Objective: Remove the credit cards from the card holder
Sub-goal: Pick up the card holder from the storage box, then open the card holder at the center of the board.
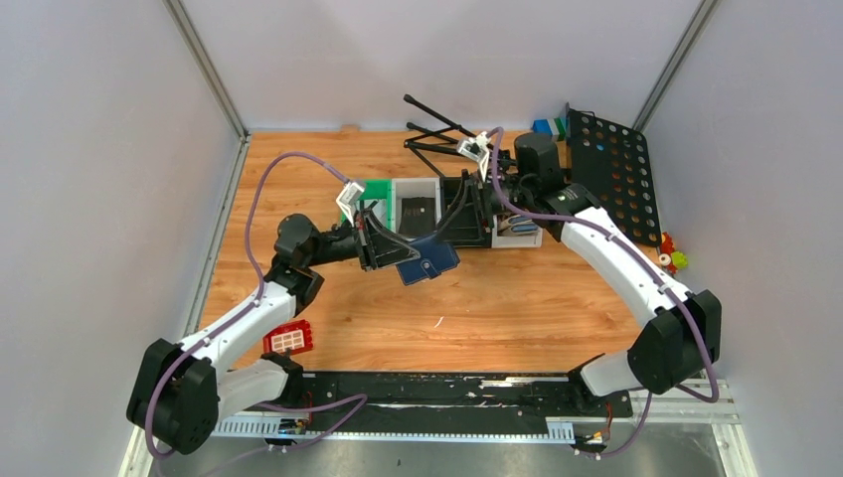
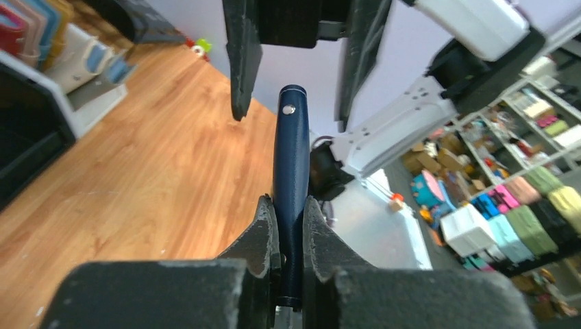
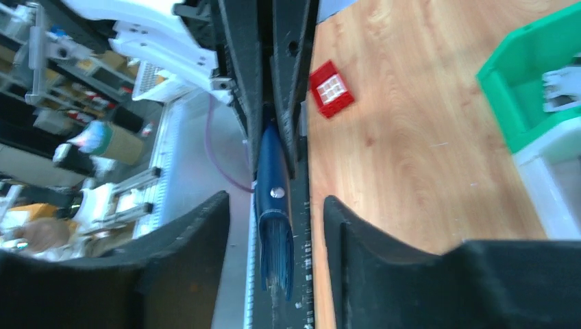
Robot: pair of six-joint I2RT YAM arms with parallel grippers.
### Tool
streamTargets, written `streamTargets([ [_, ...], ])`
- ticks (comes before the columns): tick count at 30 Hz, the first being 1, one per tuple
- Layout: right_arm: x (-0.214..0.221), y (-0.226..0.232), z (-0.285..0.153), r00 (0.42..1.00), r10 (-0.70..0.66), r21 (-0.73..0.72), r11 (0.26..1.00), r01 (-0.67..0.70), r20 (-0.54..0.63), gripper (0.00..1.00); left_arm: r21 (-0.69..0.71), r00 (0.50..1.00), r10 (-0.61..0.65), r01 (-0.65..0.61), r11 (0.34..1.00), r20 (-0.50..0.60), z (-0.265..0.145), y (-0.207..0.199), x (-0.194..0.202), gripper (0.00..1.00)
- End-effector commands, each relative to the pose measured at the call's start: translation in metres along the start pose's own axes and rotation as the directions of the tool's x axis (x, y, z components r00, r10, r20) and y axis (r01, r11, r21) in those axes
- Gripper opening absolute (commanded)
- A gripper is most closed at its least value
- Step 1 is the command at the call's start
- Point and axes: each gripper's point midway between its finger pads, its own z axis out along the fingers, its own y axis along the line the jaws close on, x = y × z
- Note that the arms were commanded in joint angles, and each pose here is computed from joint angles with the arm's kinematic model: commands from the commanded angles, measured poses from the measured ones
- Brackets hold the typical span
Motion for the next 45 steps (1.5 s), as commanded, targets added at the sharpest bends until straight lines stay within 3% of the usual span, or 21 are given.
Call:
streamTargets([
  [1, -0.024, -0.023, 0.002, 0.996, 0.011, 0.161, 0.987, -0.024, 0.085, 0.72, -0.112, 0.993, 0.115, -0.113, 0.987, 0.011, -0.002, 0.013, -0.009, 0.0],
  [3, -0.021, -0.053, -0.003, 0.983, 0.093, 0.334, 0.932, -0.143, 0.16, 0.95, -0.291, 0.989, 0.142, -0.126, 0.948, 0.034, -0.011, 0.041, -0.013, 0.0],
  [6, -0.006, -0.077, -0.007, 0.948, 0.154, 0.484, 0.83, -0.278, 0.279, 1.0, -0.476, 0.979, 0.185, -0.122, 0.871, 0.087, -0.033, 0.065, -0.018, 0.0],
  [11, 0.015, -0.086, 0.0, 0.861, 0.194, 0.497, 0.748, -0.441, 0.471, 0.97, -0.572, 0.94, 0.284, -0.129, 0.81, 0.19, -0.06, 0.065, -0.026, 0.0],
  [13, 0.016, -0.084, 0.007, 0.845, 0.189, 0.487, 0.745, -0.455, 0.501, 0.89, -0.568, 0.928, 0.315, -0.152, 0.809, 0.2, -0.063, 0.06, -0.027, 0.0],
  [20, 0.011, -0.077, 0.04, 0.845, 0.251, 0.425, 0.775, -0.468, 0.473, 0.87, -0.57, 0.926, 0.334, -0.181, 0.801, 0.175, -0.065, 0.061, -0.022, 0.0],
  [27, 0.016, -0.082, 0.069, 0.825, 0.307, 0.416, 0.748, -0.518, 0.475, 0.88, -0.565, 0.918, 0.352, -0.195, 0.802, 0.183, -0.067, 0.06, -0.02, 0.0],
  [37, 0.027, -0.096, 0.084, 0.803, 0.364, 0.412, 0.714, -0.566, 0.471, 0.72, -0.522, 0.901, 0.392, -0.247, 0.817, 0.188, -0.064, 0.05, -0.019, 0.0],
  [45, 0.035, -0.095, 0.093, 0.798, 0.403, 0.409, 0.701, -0.584, 0.448, 0.74, -0.508, 0.884, 0.426, -0.283, 0.813, 0.19, -0.063, 0.047, -0.021, 0.0],
])
